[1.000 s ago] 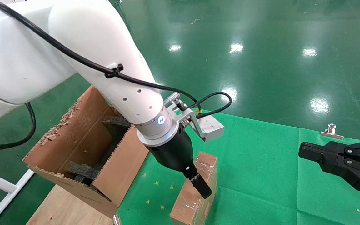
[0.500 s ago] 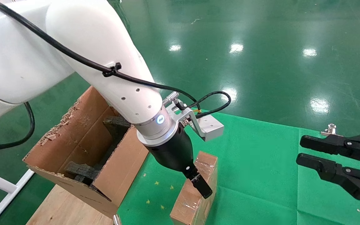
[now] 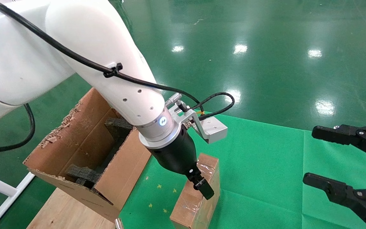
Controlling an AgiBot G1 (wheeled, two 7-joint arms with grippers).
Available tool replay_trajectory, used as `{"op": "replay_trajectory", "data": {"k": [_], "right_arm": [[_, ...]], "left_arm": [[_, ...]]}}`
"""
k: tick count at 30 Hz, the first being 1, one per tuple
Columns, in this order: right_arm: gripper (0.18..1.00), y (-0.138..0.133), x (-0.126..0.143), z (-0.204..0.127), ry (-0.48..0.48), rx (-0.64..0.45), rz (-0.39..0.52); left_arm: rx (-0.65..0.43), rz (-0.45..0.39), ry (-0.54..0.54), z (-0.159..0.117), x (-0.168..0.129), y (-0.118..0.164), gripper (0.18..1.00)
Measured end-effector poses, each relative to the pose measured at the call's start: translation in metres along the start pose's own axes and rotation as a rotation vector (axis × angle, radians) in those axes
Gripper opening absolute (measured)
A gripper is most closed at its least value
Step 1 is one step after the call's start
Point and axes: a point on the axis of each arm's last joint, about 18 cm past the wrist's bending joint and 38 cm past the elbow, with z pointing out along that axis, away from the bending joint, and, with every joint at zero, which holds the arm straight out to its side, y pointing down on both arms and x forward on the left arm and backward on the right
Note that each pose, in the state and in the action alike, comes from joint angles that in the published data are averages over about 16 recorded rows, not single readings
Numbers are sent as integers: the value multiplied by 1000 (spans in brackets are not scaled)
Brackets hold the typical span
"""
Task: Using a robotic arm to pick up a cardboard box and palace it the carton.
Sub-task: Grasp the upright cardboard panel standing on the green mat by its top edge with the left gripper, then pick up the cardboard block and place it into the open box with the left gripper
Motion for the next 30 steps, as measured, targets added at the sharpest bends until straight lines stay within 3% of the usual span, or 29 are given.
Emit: {"op": "replay_trajectory", "data": {"k": [10,16,21,30], "right_arm": [[789,0,0,0,0,0,0],[892,0,0,0,0,0,0],[947,0,0,0,0,0,0],[994,0,0,0,0,0,0]], "left_arm": [[21,8,-9,-5,-6,-2,570],[110,30,-35,-29,-29,-4,450],[241,43,-80,-72,-65,-2,392],[502,1,-230,-180,-156,28,369]]}}
